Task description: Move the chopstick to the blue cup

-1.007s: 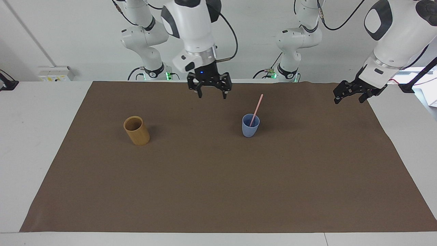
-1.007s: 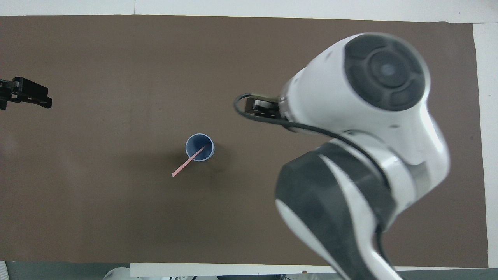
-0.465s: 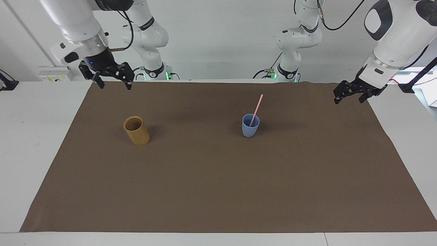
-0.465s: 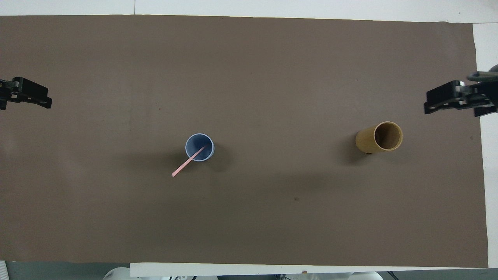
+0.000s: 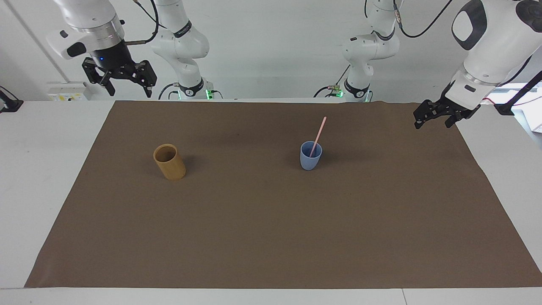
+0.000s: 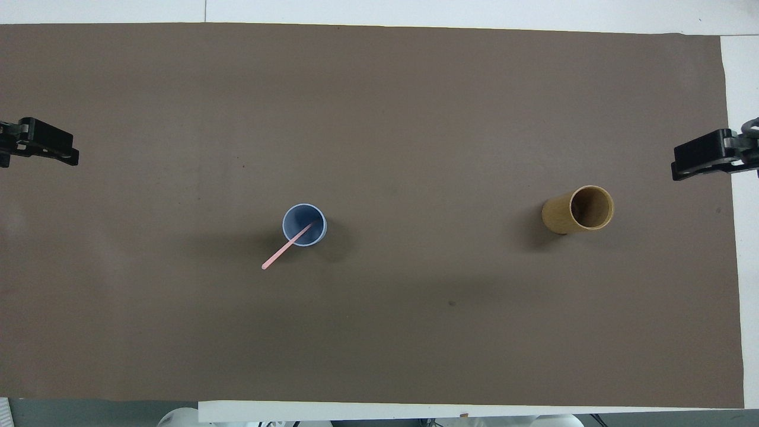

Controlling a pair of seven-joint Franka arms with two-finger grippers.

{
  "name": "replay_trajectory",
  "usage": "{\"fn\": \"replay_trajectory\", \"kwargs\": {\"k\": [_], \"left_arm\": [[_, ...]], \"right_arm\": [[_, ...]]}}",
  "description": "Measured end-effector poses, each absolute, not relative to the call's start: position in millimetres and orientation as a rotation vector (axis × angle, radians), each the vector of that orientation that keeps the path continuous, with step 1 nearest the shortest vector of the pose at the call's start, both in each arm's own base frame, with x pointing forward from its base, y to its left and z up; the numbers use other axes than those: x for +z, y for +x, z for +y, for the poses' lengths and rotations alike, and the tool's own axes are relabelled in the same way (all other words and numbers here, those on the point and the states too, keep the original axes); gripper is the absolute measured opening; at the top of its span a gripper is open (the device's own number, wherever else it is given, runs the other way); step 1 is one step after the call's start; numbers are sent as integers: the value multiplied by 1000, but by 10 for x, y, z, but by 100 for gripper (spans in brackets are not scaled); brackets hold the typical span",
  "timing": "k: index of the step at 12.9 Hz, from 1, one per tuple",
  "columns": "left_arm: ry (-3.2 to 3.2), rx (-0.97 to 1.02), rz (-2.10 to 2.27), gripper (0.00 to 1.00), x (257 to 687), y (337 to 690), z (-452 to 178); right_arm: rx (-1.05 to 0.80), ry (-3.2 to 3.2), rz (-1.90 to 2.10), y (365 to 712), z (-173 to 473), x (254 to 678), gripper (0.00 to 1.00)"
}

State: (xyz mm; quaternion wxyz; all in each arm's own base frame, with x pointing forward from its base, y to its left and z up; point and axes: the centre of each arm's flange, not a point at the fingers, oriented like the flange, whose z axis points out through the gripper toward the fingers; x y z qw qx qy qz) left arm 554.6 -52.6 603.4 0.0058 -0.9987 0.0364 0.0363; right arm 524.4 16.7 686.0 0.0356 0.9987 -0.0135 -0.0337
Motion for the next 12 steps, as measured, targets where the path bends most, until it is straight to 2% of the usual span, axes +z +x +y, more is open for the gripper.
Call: {"fn": "replay_trajectory", "kwargs": {"k": [5, 12], "left_arm": [[-3126, 114, 114, 100, 6034, 5546, -526], [-3126, 114, 114, 100, 6034, 5546, -526]], "right_arm": [[-136, 3064, -74, 5116, 60, 6822, 100], [-139, 3087, -104, 5105, -41, 6759, 100]]}}
